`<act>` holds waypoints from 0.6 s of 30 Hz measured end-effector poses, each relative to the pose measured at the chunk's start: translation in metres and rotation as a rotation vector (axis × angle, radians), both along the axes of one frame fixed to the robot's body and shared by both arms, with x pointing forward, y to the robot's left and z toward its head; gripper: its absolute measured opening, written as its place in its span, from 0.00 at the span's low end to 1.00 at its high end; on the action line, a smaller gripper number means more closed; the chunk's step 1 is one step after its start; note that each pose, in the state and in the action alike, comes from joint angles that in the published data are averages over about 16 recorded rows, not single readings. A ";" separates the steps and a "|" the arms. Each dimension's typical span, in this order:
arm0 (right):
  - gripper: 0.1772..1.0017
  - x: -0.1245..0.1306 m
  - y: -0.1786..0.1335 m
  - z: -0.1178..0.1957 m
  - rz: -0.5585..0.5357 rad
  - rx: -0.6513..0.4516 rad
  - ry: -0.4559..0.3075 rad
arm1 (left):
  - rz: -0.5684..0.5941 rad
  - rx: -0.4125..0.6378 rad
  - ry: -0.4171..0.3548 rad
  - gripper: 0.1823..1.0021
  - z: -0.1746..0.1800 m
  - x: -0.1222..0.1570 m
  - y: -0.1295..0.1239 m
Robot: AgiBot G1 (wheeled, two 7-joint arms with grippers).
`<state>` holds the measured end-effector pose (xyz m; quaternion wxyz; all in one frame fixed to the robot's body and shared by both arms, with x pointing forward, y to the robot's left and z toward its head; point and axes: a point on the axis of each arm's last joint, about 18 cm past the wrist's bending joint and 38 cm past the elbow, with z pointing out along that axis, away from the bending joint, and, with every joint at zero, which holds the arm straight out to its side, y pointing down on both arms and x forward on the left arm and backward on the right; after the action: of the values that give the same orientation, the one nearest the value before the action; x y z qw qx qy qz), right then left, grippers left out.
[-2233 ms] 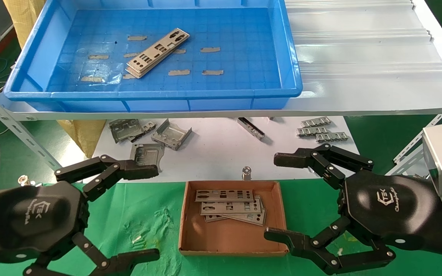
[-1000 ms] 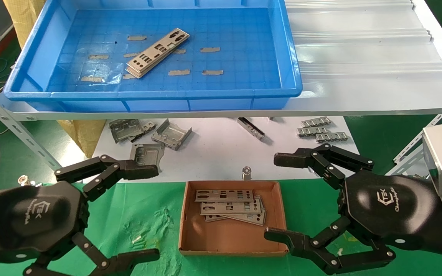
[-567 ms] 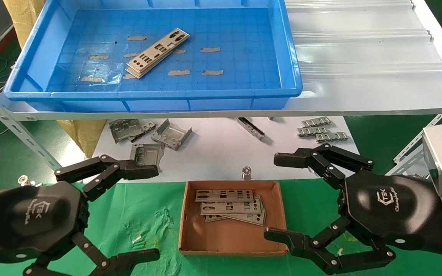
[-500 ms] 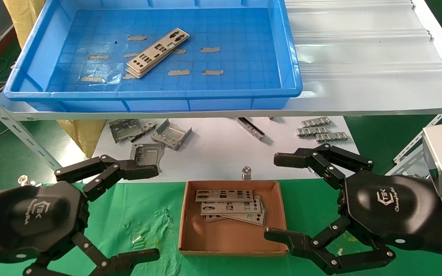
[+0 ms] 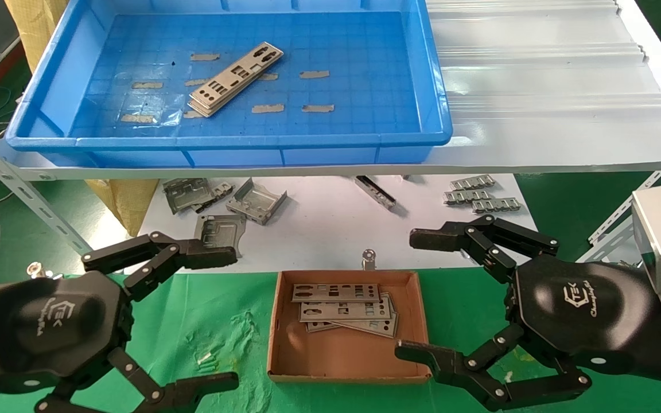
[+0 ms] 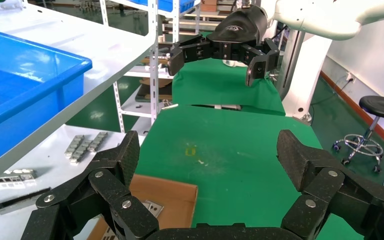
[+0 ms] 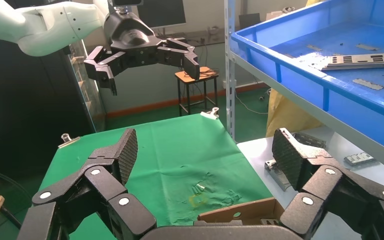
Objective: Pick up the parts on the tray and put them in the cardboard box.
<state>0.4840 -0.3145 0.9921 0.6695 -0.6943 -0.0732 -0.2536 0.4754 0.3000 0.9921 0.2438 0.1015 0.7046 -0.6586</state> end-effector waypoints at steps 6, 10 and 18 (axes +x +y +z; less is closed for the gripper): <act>1.00 0.000 0.000 0.000 0.000 0.000 0.000 | 0.000 0.000 0.000 1.00 0.000 0.000 0.000; 1.00 0.000 0.000 0.000 0.000 0.000 0.000 | 0.000 0.000 0.000 1.00 0.000 0.000 0.000; 1.00 0.000 0.000 0.000 0.000 0.000 0.000 | 0.000 0.000 0.000 1.00 0.000 0.000 0.000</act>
<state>0.4840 -0.3145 0.9921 0.6696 -0.6943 -0.0732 -0.2536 0.4754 0.3000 0.9921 0.2438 0.1015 0.7046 -0.6586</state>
